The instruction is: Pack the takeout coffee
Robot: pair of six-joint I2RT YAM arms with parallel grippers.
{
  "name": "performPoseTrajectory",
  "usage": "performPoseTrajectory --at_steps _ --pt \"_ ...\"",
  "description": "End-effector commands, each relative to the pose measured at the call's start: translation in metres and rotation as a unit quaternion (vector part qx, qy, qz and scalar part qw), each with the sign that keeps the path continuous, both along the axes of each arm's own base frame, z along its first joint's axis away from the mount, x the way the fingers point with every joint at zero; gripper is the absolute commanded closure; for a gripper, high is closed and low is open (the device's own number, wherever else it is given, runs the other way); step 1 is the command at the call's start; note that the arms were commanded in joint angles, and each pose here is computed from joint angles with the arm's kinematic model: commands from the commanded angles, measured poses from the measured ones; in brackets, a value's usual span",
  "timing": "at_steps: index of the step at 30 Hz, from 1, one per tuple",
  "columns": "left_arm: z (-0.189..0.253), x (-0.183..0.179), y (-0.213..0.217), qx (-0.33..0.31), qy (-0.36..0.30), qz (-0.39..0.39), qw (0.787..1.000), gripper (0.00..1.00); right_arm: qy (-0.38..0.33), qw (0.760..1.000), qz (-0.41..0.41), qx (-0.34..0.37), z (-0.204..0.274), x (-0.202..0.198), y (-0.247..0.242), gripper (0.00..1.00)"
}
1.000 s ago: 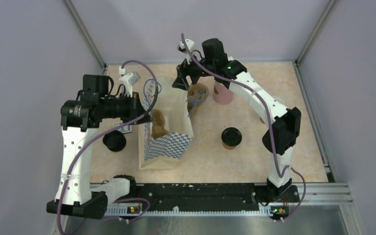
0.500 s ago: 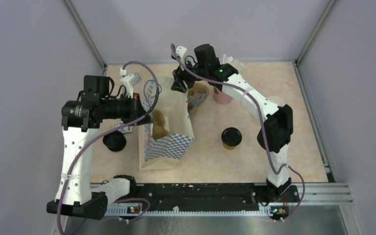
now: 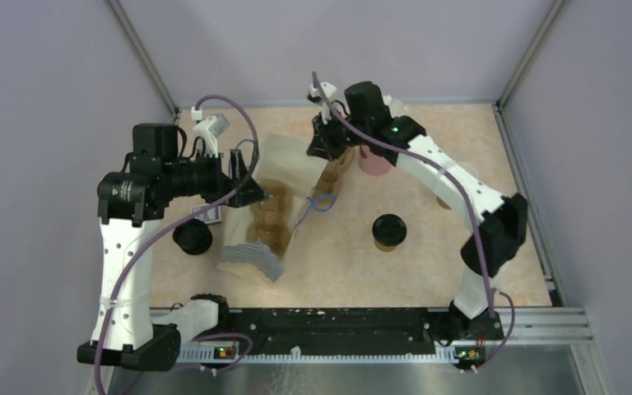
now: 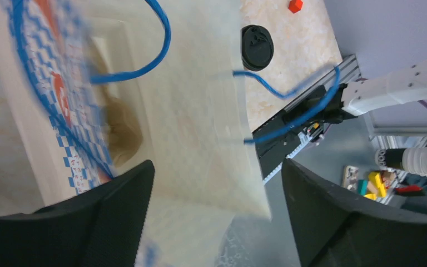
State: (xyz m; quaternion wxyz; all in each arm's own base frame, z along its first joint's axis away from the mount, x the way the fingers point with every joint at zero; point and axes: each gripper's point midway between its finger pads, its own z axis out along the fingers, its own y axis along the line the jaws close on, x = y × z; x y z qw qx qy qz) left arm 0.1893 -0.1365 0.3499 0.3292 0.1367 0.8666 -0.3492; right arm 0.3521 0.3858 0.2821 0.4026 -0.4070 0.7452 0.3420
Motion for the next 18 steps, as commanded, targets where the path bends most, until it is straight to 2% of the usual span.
performPoseTrajectory --at_steps 1,5,10,18 --pt "0.039 0.01 -0.005 -0.033 -0.05 0.023 0.998 0.02 -0.006 0.993 -0.08 0.082 0.078 -0.048 -0.042 1.0" --pt "0.065 0.023 -0.009 -0.063 -0.084 0.034 0.994 0.01 0.008 0.982 -0.147 0.116 0.085 -0.075 -0.082 1.0" --pt "0.067 0.046 0.015 -0.014 -0.122 0.109 0.986 0.01 0.015 0.976 -0.155 0.151 0.067 -0.107 -0.105 1.0" --pt "0.037 0.053 0.04 0.028 -0.056 0.202 0.977 0.01 0.077 0.978 -0.127 0.145 0.032 -0.147 -0.112 1.0"
